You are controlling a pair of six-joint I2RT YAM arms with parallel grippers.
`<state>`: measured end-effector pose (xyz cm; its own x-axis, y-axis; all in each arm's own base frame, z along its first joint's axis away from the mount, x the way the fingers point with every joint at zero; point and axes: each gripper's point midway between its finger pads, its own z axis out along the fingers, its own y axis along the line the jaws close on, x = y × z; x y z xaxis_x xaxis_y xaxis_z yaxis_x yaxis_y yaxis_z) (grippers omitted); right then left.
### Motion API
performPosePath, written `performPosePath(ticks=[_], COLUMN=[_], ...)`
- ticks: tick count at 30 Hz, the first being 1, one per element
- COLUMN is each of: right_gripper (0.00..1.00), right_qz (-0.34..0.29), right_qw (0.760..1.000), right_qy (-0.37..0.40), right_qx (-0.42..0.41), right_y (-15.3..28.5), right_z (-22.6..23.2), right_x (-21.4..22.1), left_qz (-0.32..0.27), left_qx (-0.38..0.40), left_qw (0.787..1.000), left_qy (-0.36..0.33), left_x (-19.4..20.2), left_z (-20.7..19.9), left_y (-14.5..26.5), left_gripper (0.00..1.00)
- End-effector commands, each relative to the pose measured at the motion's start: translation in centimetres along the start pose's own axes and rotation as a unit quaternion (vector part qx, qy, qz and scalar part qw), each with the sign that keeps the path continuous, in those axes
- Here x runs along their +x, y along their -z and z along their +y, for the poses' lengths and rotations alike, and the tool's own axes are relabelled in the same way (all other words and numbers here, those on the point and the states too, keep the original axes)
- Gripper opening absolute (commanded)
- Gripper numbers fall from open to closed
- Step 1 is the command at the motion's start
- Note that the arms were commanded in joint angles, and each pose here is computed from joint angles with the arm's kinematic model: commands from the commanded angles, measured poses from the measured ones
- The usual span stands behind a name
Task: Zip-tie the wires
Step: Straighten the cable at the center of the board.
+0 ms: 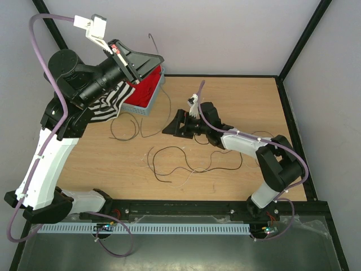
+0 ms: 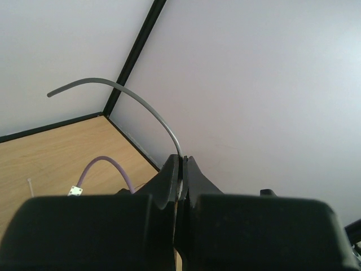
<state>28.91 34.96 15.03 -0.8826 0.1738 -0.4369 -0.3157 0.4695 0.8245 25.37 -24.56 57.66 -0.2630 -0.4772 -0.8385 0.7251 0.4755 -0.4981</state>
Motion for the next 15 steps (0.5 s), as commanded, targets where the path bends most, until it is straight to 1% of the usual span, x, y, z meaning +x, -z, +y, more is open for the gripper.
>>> performPosePath(ticks=[1, 6, 9, 12, 15], right_gripper=[0.99, 0.99, 1.0, 1.0, 0.99], right_qz=[-0.011, -0.015, -0.006, 0.018, 0.056], right_qw=[0.999, 0.997, 0.996, 0.994, 0.991], right_qy=[-0.004, -0.022, -0.027, -0.019, -0.013], right_qx=[-0.051, -0.075, -0.087, -0.105, -0.119], right_y=[-1.0, -1.5, -1.8, -1.9, -1.8], right_z=[3.3, 4.6, 5.3, 6.2, 6.7], right_x=[-1.3, -1.3, -0.7, 0.5, 2.7], left_qz=[-0.017, -0.014, -0.013, -0.01, -0.007], left_qx=[0.033, 0.038, 0.039, 0.041, 0.045], left_qw=[0.999, 0.999, 0.999, 0.999, 0.999], left_qy=[-0.004, -0.002, -0.001, 0.002, 0.004], left_x=[-1.2, -0.9, -0.8, -0.6, -0.2], left_z=[-1.9, -2.1, -2.1, -2.1, -2.4], left_y=[0.0, 0.0, -0.1, -0.2, -0.1], left_gripper=[0.0, 0.0, 0.0, 0.0, 0.0])
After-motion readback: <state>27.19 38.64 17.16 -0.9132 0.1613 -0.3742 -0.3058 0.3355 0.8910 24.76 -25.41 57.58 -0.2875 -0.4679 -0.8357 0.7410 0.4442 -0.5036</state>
